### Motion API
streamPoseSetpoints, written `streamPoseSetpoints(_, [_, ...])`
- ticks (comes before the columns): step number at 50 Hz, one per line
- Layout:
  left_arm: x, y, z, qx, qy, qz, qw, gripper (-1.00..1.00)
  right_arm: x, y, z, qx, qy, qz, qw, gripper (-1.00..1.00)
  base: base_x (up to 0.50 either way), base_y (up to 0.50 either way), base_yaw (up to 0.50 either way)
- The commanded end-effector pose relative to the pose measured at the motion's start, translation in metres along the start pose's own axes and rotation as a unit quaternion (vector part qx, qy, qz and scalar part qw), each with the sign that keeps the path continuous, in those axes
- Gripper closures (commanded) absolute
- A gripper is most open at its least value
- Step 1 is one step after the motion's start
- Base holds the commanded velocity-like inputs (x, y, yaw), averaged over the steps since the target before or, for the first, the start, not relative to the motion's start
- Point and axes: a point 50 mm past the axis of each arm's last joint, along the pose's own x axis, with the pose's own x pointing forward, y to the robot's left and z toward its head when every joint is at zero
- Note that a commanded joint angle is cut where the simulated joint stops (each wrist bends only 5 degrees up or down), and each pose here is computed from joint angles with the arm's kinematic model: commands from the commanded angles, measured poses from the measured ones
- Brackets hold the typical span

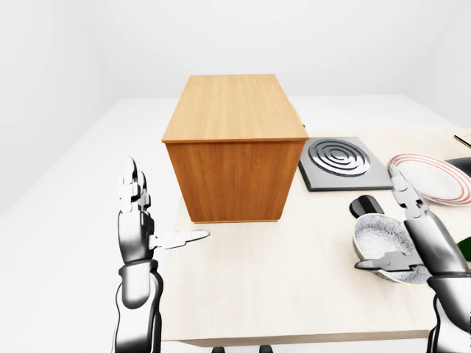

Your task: Put the bowl on the top of the cabinet.

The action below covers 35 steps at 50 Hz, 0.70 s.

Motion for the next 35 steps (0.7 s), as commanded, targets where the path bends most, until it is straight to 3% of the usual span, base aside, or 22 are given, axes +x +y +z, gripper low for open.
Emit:
streamPoseSetpoints(1, [0.001,0.000,-0.001,0.000,0.002,0.001,1.000,-1.00,-0.012,0.016,-0.024,-0.029,0.072,0.066,0.995,-1.00,0.00,0.00,0.00])
streamPoseSetpoints(24, [-0.001,-0.001,-0.004,0.001,0.008,-0.002,1.000,-1.00,-0.028,0.046,-0.081,-0.037,0.199,0.127,0.971,-1.00,0.00,0.00,0.00])
streamPoseSetpoints(35, [-0.001,-0.002,-0.003,0.001,0.007,-0.004,1.000,-1.00,-0.036,0.053,-0.094,-0.047,0.230,0.146,0.961,-1.00,0.00,0.00,0.00])
